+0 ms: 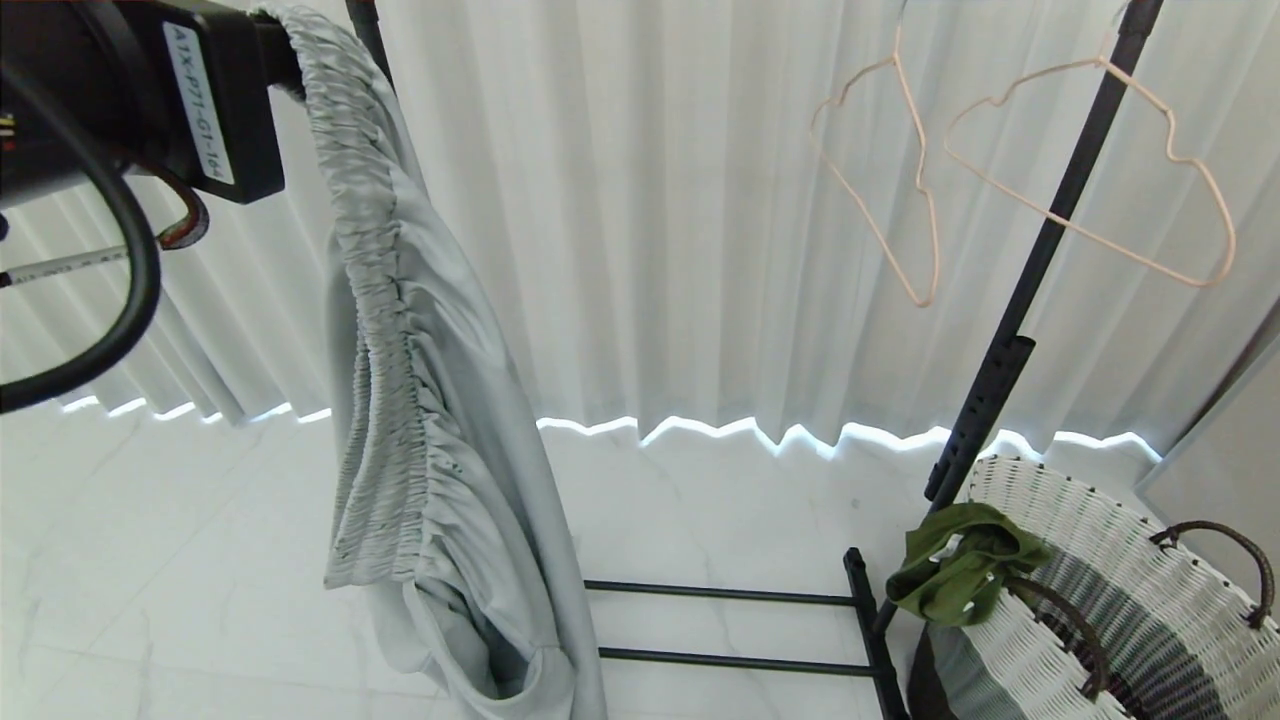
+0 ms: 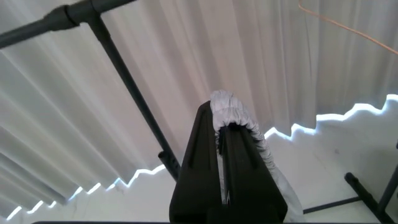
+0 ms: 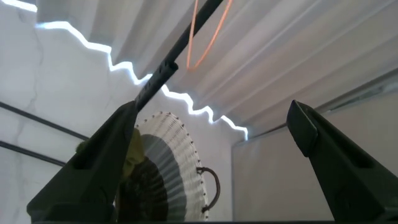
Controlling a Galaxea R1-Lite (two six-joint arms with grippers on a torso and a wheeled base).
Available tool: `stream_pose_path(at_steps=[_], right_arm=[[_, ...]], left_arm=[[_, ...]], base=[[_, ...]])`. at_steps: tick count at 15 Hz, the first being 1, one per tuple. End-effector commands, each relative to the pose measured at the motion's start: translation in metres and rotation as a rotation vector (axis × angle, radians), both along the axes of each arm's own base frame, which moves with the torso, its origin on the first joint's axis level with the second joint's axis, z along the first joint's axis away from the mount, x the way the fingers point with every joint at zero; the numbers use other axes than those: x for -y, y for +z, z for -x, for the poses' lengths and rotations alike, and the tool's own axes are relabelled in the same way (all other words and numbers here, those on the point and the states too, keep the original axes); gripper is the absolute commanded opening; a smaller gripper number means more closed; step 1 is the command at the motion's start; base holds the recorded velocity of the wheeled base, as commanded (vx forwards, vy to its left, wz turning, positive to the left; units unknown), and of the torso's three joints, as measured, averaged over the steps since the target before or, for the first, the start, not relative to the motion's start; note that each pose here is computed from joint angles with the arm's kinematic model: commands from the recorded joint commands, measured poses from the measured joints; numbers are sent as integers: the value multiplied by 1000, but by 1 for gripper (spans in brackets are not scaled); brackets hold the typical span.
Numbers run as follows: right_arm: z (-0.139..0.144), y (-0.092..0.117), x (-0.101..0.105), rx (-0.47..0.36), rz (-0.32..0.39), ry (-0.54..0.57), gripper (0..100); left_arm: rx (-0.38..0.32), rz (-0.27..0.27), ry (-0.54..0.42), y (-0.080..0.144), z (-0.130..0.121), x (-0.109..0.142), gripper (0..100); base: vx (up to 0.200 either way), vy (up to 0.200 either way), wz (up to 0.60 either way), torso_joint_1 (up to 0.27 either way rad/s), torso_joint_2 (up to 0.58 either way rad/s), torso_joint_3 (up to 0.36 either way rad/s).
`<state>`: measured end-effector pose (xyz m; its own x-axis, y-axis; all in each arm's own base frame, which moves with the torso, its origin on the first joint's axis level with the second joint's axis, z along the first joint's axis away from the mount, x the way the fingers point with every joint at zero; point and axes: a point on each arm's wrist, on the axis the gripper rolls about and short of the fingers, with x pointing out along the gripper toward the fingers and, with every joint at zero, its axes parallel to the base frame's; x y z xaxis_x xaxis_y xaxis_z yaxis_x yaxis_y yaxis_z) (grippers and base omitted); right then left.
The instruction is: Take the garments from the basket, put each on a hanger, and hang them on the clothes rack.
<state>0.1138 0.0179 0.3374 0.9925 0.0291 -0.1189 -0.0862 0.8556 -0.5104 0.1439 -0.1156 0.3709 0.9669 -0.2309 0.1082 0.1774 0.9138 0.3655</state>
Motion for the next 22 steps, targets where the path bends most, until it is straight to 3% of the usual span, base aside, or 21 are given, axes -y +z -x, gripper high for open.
stream_pose_path(at_steps=[1,7,14,19,22], right_arm=[[-2,-2,0,-12,-25,-3,100],[-6,-7,-1,-41,-170,-27,100],[-8,-9,1,-44,-171,-48,100],[-8,-10,1,-46,-171,-46,100],[-8,-10,1,-47,-170,-46,100]], left_arm=[[-1,-3,0,0,-1,0,0],[16,-47,6,1,0,0,0],[16,-53,-12,-1,2,-1,0],[12,-73,-51,-7,6,-4,0],[12,-73,-51,-7,6,-4,0]], base=[[0,0,0,178,-471,-281],[0,0,0,194,-471,-281],[0,0,0,118,-269,-150],[200,-200,0,6,-15,-2],[67,0,0,1,-1,1]])
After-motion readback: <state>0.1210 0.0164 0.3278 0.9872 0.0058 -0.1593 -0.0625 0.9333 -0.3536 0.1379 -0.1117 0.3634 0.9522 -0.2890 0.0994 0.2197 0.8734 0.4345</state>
